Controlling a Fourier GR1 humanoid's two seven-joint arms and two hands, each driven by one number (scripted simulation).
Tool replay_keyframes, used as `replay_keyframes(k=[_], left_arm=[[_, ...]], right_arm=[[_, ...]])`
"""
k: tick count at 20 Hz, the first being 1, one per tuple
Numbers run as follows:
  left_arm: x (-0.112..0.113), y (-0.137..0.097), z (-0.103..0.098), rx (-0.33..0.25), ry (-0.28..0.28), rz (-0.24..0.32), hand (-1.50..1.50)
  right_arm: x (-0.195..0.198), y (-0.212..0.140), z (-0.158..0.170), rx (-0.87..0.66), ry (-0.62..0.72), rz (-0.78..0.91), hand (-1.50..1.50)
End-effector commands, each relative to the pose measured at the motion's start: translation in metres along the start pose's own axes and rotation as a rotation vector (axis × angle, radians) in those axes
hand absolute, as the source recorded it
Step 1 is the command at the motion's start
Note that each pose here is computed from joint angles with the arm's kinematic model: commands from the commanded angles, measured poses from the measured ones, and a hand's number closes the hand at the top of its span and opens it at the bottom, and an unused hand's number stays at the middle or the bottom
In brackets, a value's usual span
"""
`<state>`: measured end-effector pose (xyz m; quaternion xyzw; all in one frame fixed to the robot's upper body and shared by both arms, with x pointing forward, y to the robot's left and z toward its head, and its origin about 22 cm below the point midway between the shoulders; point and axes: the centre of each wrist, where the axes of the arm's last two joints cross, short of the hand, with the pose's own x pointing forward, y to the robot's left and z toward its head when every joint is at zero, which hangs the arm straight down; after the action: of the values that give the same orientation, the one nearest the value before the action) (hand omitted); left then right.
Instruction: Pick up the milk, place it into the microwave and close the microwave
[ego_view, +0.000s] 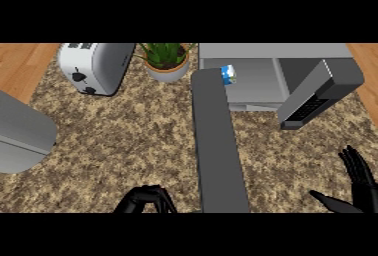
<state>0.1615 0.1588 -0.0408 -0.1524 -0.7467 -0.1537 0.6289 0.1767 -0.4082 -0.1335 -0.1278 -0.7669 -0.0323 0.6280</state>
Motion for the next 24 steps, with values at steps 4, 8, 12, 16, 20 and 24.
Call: replay_keyframes(k=[4, 8, 12, 16, 20, 24], left_arm=[[-0.013, 0.002, -0.068, -0.038, 0.012, -0.080, 1.50], [-0.028, -0.020, -0.065, -0.279, 0.186, -0.161, 1.50], [-0.036, -0.047, -0.076, -0.439, 0.284, -0.159, 1.50], [-0.043, -0.065, -0.085, -0.527, 0.314, -0.181, 1.50], [-0.051, -0.080, -0.088, -0.531, 0.265, -0.213, 1.50], [-0.046, -0.093, -0.089, -0.509, 0.169, -0.169, 1.50]], right_arm=[[0.018, -0.045, -0.009, 0.024, -0.066, -0.068, -1.50], [0.010, -0.034, 0.012, 0.022, -0.061, -0.101, -1.50], [0.022, -0.060, 0.006, 0.050, -0.061, -0.100, -1.50], [0.024, -0.052, 0.001, 0.066, -0.112, -0.100, -1.50], [0.026, -0.052, -0.008, 0.099, -0.123, -0.124, -1.50], [0.035, -0.039, -0.026, 0.167, -0.175, -0.154, -1.50]])
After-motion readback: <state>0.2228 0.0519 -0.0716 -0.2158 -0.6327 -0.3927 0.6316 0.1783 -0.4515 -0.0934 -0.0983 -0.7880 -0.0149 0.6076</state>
